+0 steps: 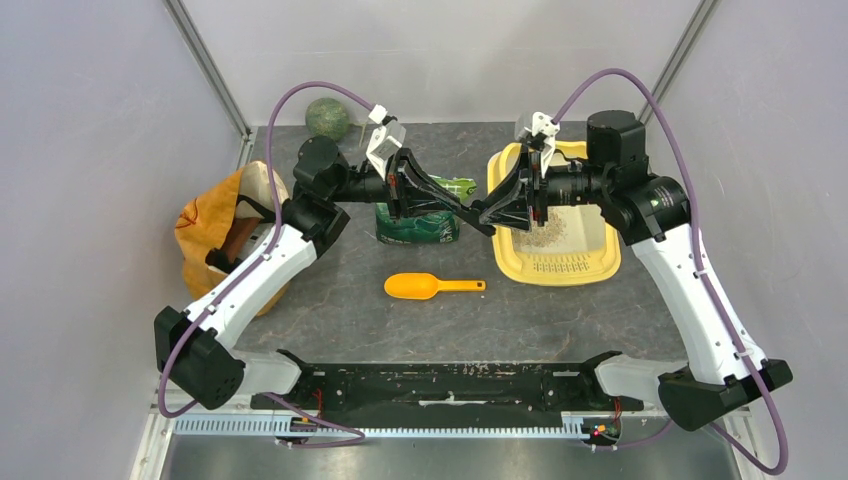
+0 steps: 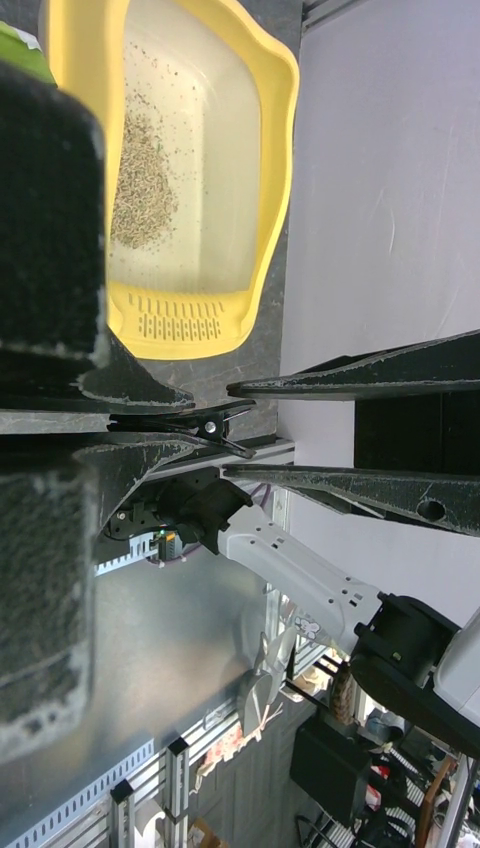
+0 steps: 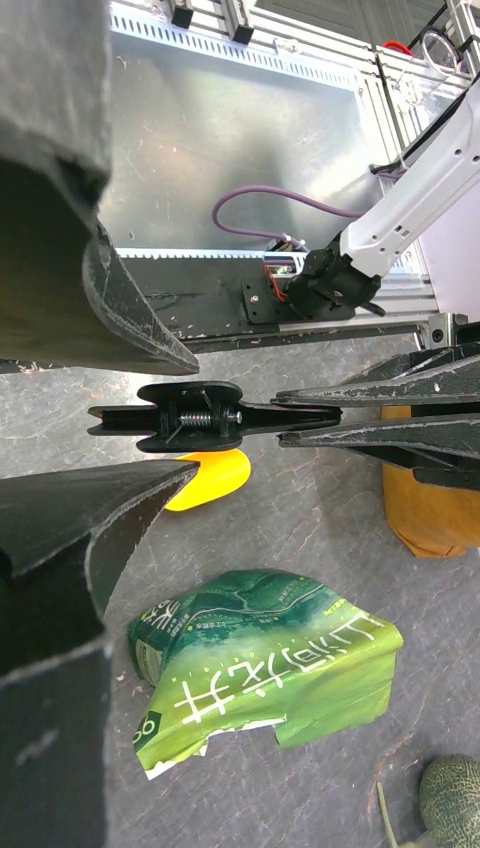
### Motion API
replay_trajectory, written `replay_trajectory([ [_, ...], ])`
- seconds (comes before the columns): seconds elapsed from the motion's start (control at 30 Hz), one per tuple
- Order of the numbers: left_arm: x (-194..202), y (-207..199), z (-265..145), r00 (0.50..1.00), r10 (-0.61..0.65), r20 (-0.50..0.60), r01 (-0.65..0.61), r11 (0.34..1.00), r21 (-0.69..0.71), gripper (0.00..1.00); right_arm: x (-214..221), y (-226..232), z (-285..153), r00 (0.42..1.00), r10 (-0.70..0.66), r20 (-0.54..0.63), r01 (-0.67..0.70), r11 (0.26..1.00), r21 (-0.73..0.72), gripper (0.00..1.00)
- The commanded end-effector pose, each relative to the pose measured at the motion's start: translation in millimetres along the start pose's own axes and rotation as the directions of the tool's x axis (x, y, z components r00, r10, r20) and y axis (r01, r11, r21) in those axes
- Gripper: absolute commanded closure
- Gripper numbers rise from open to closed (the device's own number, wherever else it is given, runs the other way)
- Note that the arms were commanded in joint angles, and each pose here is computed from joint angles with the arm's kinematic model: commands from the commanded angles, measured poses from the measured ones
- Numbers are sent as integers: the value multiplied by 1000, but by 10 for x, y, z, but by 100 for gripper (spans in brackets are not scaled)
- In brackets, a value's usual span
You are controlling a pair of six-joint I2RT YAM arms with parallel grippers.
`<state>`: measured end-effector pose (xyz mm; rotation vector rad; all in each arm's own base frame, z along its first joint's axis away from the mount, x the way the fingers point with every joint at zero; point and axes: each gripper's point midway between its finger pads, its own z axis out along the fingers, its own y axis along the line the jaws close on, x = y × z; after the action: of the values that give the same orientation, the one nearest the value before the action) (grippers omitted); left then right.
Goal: Fill the litter box with clean litter
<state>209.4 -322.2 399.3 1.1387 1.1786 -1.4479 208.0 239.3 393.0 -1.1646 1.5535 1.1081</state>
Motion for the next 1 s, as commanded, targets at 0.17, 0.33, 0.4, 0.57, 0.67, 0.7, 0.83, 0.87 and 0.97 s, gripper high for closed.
replay_trajectory([
  [0.17, -71, -7, 20, 999, 52, 7, -52, 999, -4, 98, -39, -47, 38, 1000, -28, 7, 28, 1000, 14, 58],
  [0.33, -85, 8, 24, 999, 44, 10, -44, 999, -13, 98, -5, -25, 50, 999, -35, -6, 35, 999, 5, 52],
  [0.4, -85, 3, 24, 999, 42, 9, -42, 999, -12, 98, 4, -28, 50, 999, -37, -11, 37, 999, 6, 53],
  [0.57, -86, 19, 21, 999, 42, 11, -42, 999, -22, 98, 33, -33, 42, 999, -39, -25, 40, 999, 12, 54],
  [0.67, -79, 21, 22, 999, 38, 10, -37, 999, -22, 98, 23, -35, 39, 999, -41, -24, 42, 999, 14, 60],
  [0.7, -82, 17, 21, 999, 36, 10, -36, 999, -22, 98, 21, -37, 41, 999, -39, -25, 39, 999, 15, 63],
  [0.83, -61, 53, -1, 1000, 26, -3, -27, 998, -52, 68, -3, -53, 35, 999, -35, -25, 35, 999, 25, 72],
  [0.87, -62, 64, -36, 1000, 27, -7, -28, 997, -73, 59, 1, -63, 28, 999, -35, -28, 36, 999, 35, 74],
  [0.97, -142, 178, -242, 999, 40, 7, -39, 983, -181, 38, 69, -112, 14, 997, -40, -63, 44, 997, 57, 81],
])
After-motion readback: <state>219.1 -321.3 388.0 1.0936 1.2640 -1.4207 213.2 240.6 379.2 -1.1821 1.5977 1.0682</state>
